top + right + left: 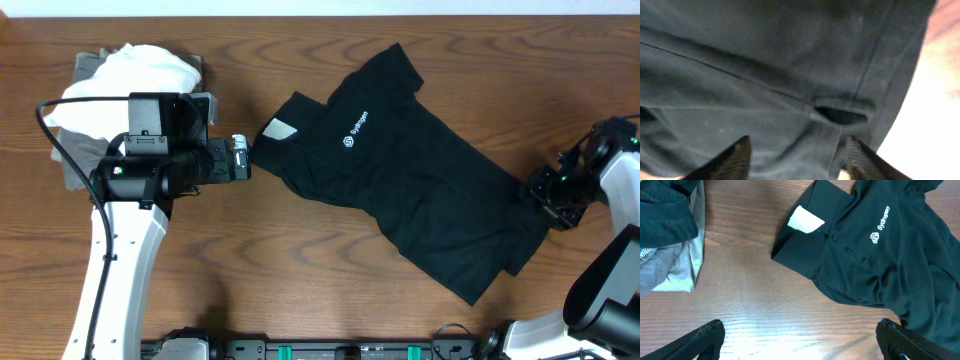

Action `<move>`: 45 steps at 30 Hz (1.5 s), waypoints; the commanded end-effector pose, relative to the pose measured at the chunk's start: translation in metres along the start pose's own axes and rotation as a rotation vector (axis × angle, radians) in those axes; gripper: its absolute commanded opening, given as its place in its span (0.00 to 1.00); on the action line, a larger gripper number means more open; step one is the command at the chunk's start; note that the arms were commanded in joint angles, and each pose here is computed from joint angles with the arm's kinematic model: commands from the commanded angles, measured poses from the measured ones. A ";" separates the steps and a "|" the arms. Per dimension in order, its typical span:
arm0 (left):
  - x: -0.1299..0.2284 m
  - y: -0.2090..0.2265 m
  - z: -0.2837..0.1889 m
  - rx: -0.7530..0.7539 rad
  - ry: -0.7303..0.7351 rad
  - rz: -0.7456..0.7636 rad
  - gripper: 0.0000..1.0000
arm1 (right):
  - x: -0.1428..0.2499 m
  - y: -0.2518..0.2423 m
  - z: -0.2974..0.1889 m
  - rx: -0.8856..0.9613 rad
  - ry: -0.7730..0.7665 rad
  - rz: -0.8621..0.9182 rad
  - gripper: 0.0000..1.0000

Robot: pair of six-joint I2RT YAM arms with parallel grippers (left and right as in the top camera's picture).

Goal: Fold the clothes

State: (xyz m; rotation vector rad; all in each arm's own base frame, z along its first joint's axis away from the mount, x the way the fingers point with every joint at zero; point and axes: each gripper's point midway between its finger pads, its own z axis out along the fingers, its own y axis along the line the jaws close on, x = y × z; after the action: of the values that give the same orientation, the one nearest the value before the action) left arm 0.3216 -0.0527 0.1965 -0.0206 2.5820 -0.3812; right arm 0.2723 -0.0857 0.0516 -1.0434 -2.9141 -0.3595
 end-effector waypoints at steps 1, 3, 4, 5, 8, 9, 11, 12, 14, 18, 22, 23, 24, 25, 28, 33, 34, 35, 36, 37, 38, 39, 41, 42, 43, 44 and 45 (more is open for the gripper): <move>-0.005 -0.001 -0.004 -0.005 -0.015 0.017 0.98 | 0.014 -0.008 0.018 0.014 0.032 0.056 0.61; -0.005 -0.001 -0.004 -0.005 -0.014 0.017 0.98 | 0.015 -0.007 0.027 -0.004 0.028 0.066 0.62; -0.005 -0.001 -0.004 -0.005 -0.012 0.016 0.98 | 0.015 -0.008 0.029 -0.006 0.026 0.069 0.62; -0.005 -0.001 -0.004 -0.005 -0.012 0.016 0.98 | 0.016 -0.008 0.031 -0.006 0.025 0.079 0.62; -0.005 -0.001 -0.004 -0.005 -0.012 0.016 0.98 | 0.015 -0.009 0.034 -0.007 0.017 0.086 0.62; -0.004 -0.001 -0.004 -0.005 -0.012 0.016 0.98 | 0.015 -0.009 0.035 -0.007 0.015 0.096 0.62; -0.004 -0.001 -0.004 -0.005 -0.011 0.016 0.98 | 0.011 -0.011 0.037 -0.004 -0.003 0.111 0.59; -0.005 -0.001 -0.004 -0.005 -0.012 0.016 0.98 | 0.009 -0.011 0.038 -0.003 -0.015 0.115 0.56; -0.004 -0.001 -0.004 -0.005 -0.011 0.016 0.98 | 0.005 -0.013 0.038 0.007 -0.034 0.121 0.48; -0.004 -0.001 -0.004 -0.005 -0.011 0.016 0.98 | -0.001 -0.011 0.037 0.000 -0.058 0.116 0.16; -0.005 -0.001 -0.004 -0.005 -0.012 0.016 0.98 | -0.004 -0.010 0.034 -0.002 -0.065 0.103 0.01; -0.005 -0.001 -0.004 -0.005 -0.012 0.016 0.98 | -0.005 -0.008 0.033 -0.012 -0.067 0.093 0.01; -0.004 -0.001 -0.004 -0.005 -0.012 0.016 0.98 | -0.006 -0.005 0.030 -0.028 -0.072 0.082 0.01; -0.004 -0.001 -0.004 -0.005 -0.012 0.016 0.98 | -0.008 -0.002 0.027 -0.041 -0.080 0.074 0.01; -0.005 -0.001 -0.004 -0.005 -0.012 0.016 0.98 | -0.009 0.005 0.013 -0.066 -0.094 0.062 0.01; -0.005 -0.001 -0.004 -0.005 -0.015 0.017 0.98 | 0.015 0.002 0.006 -0.050 -0.024 0.076 0.42; -0.006 -0.001 -0.004 -0.005 -0.017 0.017 0.98 | 0.018 0.001 0.008 -0.047 -0.013 0.076 0.49; -0.006 -0.002 -0.004 -0.005 -0.019 0.018 0.98 | 0.020 0.000 0.010 -0.045 -0.006 0.075 0.52; -0.006 -0.002 -0.004 -0.004 -0.020 0.018 0.98 | 0.022 -0.001 0.013 -0.045 -0.002 0.077 0.58; -0.007 -0.002 -0.004 -0.004 -0.021 0.018 0.98 | 0.022 -0.002 0.016 -0.045 -0.004 0.084 0.59; -0.006 -0.002 -0.004 -0.005 -0.019 0.018 0.98 | 0.022 -0.002 0.020 -0.047 -0.009 0.095 0.60; -0.006 -0.002 -0.004 -0.005 -0.018 0.018 0.98 | 0.022 -0.003 0.023 -0.049 -0.015 0.106 0.60; -0.005 -0.001 -0.004 -0.005 -0.015 0.017 0.98 | 0.019 -0.004 0.029 -0.056 -0.037 0.128 0.60; -0.005 -0.001 -0.004 -0.005 -0.012 0.016 0.98 | 0.017 -0.004 0.032 -0.060 -0.049 0.139 0.60; -0.004 -0.001 -0.004 -0.006 -0.011 0.016 0.98 | 0.016 -0.004 0.035 -0.064 -0.057 0.153 0.60; -0.004 -0.001 -0.004 -0.005 -0.011 0.016 0.98 | 0.016 -0.005 0.037 -0.065 -0.059 0.167 0.59; -0.005 -0.001 -0.004 -0.005 -0.012 0.016 0.98 | 0.016 -0.005 0.038 -0.066 -0.062 0.174 0.59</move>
State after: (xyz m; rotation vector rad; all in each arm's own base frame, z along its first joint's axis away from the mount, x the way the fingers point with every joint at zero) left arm 0.3207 -0.0527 0.1959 -0.0209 2.5861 -0.3812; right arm 0.2616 -0.0742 0.0177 -1.2518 -2.8971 -0.4144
